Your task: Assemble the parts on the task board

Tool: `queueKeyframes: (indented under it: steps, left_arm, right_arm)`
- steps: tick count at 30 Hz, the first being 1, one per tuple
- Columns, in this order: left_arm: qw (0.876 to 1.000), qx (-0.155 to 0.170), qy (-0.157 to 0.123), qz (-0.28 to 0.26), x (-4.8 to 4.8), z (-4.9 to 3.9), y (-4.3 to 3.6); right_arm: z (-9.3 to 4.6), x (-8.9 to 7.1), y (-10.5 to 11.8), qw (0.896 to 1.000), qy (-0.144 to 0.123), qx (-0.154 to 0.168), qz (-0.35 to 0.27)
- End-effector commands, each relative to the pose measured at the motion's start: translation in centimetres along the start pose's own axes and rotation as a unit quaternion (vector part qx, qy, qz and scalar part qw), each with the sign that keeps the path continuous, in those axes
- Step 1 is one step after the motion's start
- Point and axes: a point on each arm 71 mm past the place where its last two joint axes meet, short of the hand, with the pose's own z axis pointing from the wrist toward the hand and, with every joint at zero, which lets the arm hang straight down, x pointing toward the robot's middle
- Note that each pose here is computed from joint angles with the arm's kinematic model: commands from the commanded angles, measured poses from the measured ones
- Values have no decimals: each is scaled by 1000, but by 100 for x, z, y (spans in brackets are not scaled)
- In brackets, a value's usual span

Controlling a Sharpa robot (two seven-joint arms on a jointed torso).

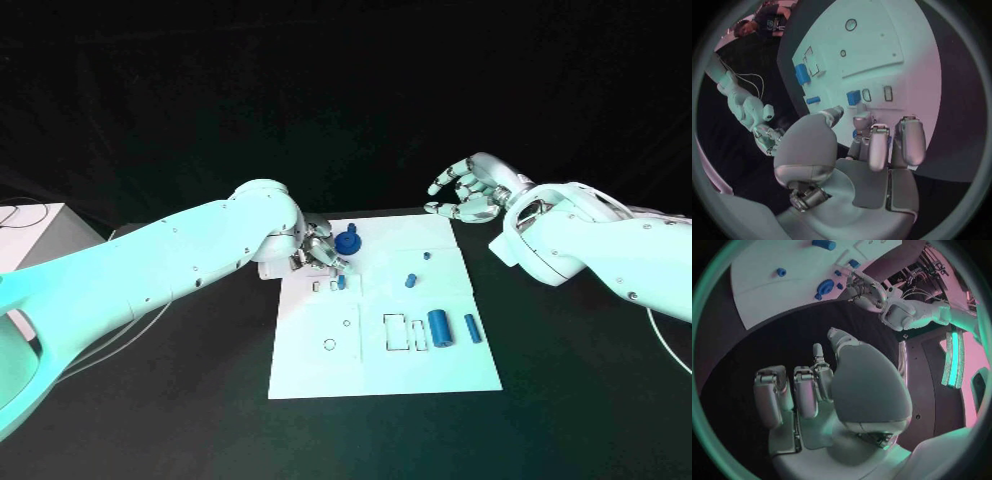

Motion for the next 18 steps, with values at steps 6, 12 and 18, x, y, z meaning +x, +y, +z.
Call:
queueKeyframes:
  steps: [6, 12, 18]
  left_arm:
    - [1000, -4, 15, 15, 21, 22, -24]
    - [999, -8, 22, 21, 56, 39, -3]
    - [999, -10, 26, 23, 76, 48, 3]
  right_arm:
    - [5, 10, 32, 1000, 2, -13, -23]
    - [6, 5, 18, 1000, 2, -10, -26]
    - [9, 5, 13, 1000, 2, -9, -26]
